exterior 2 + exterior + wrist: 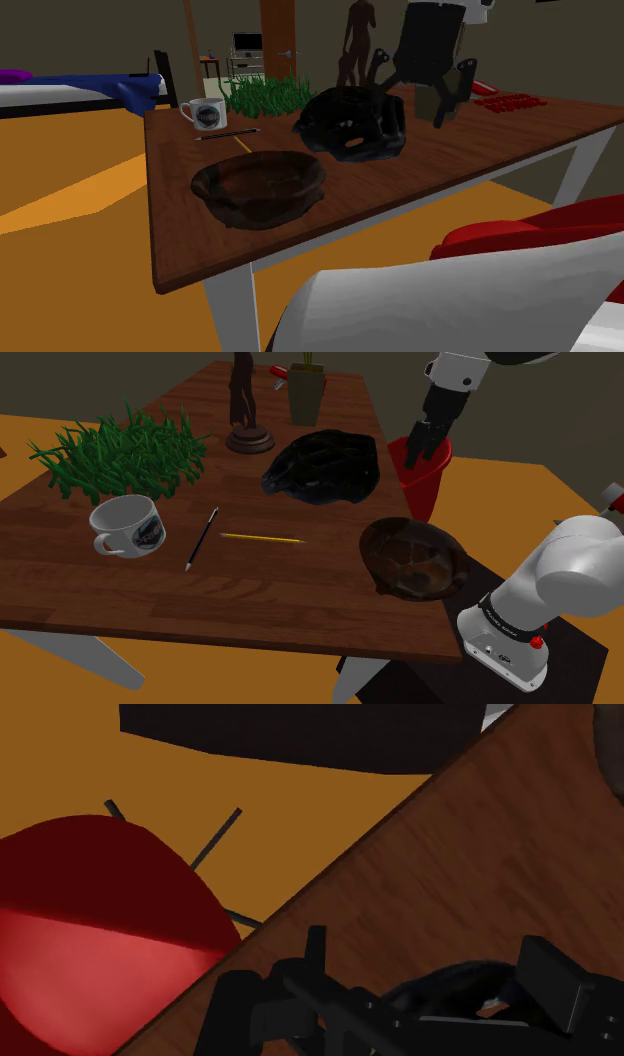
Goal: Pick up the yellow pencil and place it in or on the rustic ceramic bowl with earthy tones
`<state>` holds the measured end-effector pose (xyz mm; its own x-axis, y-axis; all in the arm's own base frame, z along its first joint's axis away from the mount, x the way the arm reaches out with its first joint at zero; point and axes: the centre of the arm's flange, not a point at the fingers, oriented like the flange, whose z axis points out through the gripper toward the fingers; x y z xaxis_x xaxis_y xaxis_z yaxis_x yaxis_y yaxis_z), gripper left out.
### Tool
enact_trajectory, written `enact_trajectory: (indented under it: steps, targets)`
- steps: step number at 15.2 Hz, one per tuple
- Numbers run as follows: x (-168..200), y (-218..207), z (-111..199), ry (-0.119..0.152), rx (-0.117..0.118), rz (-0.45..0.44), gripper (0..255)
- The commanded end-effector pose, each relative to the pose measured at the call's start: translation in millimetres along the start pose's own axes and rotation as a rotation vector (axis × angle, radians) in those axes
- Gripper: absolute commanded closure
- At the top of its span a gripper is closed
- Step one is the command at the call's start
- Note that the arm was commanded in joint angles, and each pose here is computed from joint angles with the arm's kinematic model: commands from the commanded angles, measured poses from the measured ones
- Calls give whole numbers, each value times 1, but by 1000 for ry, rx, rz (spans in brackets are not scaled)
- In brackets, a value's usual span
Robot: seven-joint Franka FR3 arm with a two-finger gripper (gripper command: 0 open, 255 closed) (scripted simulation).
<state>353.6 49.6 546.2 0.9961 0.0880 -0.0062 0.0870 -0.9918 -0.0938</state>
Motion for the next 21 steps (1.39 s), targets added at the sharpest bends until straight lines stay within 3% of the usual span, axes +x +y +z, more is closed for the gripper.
enact_trajectory:
  steps: [1,11,21]
  targets:
    - [12,-20,7,5,-2,-62,0]
    - [56,-137,48,25,-11,-368,0]
    - [63,-261,89,44,-21,-673,0]
